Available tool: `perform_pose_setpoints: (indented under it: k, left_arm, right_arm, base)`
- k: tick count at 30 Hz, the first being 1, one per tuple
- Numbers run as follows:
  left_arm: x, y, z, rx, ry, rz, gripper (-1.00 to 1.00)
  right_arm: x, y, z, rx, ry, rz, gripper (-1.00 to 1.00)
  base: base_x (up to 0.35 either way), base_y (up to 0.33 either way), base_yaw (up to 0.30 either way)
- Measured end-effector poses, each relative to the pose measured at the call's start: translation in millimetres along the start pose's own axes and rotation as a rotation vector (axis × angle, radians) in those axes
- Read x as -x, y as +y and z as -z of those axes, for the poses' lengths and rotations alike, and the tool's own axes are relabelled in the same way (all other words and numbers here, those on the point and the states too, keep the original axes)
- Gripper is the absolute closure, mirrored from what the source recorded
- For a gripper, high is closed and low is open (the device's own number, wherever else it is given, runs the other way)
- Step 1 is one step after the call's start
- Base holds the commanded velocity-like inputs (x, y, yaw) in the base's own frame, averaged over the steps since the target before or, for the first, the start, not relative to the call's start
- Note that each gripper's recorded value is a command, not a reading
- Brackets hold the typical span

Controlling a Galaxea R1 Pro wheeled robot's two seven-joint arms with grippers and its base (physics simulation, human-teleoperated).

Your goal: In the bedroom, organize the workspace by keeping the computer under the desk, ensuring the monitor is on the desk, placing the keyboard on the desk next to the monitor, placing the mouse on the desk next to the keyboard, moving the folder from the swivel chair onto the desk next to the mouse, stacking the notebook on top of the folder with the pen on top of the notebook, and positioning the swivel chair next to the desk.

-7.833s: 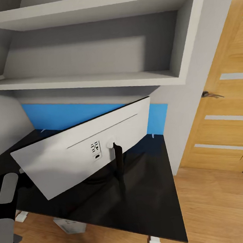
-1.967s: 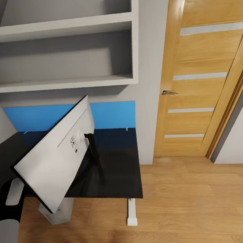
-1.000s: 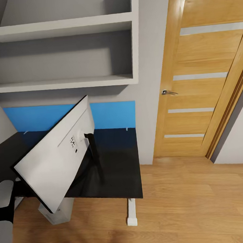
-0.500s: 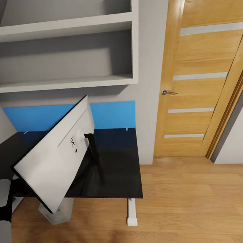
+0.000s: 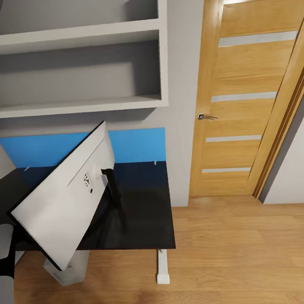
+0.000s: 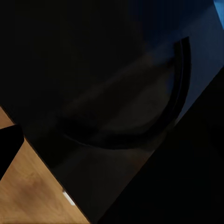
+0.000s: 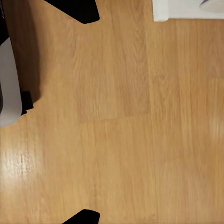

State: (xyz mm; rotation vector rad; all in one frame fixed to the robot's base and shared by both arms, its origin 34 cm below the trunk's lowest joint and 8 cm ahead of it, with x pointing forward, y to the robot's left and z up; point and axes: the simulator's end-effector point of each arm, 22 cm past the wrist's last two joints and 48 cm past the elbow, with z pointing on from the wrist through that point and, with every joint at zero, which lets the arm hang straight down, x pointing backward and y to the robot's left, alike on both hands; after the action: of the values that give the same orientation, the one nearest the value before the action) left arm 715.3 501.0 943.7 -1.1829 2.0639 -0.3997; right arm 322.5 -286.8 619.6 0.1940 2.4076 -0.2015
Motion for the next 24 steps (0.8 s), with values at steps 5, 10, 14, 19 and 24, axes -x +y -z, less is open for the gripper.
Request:
perform_pose_setpoints:
  k: [5, 10, 14, 19, 24]
  left_arm:
    - [-0.5, -0.5, -0.1, -0.001, 0.002, -0.001, -1.00]
    - [-0.7, -1.0, -0.5, -0.003, 0.003, 0.000, -1.00]
    - [-0.9, -1.1, -0.2, -0.003, 0.003, 0.000, -1.00]
    - [-0.6, -0.9, 0.0, -0.002, 0.002, 0.000, -1.00]
    - [-0.5, -0.7, -0.2, -0.001, 0.001, 0.000, -1.00]
  right_arm:
    - [0.2, 0.1, -0.1, 0.000, 0.000, 0.000, -1.00]
    - [0.0, 0.1, -0.3, 0.000, 0.001, 0.001, -1.00]
    - [-0.3, 0.6, -0.1, 0.001, 0.002, 0.000, -1.00]
    - [-0.4, 0.3, -0.1, 0.001, 0.002, 0.001, -1.00]
    - [-0.5, 0.3, -0.1, 0.001, 0.003, 0.001, -1.00]
  base:
    - [-0.044, 0.000, -0.011]
    - [-0.224, 0.000, -0.003]
    - [-0.129, 0.000, -0.001]
    - [-0.036, 0.000, 0.000]
    - [-0.065, -0.024, 0.000]
